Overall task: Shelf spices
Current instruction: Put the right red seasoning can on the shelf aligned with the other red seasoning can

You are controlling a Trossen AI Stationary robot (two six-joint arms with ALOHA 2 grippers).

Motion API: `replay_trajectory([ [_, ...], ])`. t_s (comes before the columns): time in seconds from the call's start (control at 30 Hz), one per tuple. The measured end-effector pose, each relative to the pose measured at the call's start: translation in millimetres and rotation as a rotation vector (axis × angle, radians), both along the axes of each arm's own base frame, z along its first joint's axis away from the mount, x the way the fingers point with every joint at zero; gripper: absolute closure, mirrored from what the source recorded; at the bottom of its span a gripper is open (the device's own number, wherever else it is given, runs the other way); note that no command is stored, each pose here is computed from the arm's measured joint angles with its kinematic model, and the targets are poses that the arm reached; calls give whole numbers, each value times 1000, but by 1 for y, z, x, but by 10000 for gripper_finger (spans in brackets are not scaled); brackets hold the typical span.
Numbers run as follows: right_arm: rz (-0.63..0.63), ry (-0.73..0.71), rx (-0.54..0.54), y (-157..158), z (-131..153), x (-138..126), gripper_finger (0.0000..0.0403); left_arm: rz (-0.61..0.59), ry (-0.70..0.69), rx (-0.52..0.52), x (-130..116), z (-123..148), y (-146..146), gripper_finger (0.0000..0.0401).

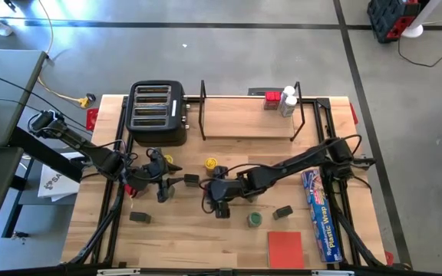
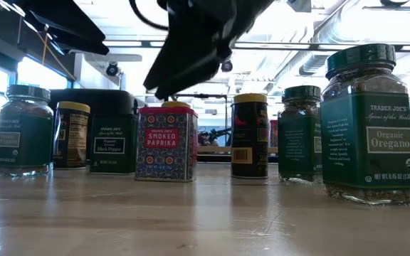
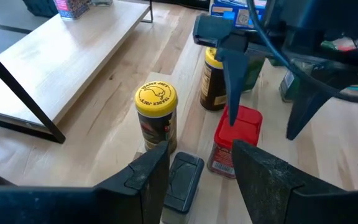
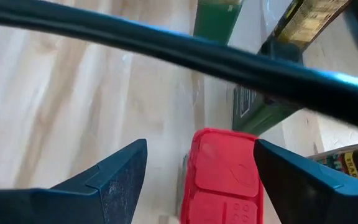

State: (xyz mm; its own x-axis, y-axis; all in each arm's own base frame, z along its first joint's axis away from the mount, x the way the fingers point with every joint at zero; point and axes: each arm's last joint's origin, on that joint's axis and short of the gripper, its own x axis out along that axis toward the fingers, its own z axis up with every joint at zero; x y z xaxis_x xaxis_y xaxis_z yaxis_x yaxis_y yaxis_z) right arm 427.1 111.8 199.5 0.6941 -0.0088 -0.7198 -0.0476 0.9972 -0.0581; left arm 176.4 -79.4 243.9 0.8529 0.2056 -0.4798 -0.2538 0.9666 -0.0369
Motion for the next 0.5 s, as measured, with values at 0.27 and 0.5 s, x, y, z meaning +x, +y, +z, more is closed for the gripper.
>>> replay_trajectory([
  [0.27, -58, 44, 22, -2, -18, 4, 111, 0, 0, 1, 0, 0, 0, 233],
  [0.5, -74, 51, -2, -3, -25, 6, 111, 0, 0, 1, 0, 0, 0, 233],
])
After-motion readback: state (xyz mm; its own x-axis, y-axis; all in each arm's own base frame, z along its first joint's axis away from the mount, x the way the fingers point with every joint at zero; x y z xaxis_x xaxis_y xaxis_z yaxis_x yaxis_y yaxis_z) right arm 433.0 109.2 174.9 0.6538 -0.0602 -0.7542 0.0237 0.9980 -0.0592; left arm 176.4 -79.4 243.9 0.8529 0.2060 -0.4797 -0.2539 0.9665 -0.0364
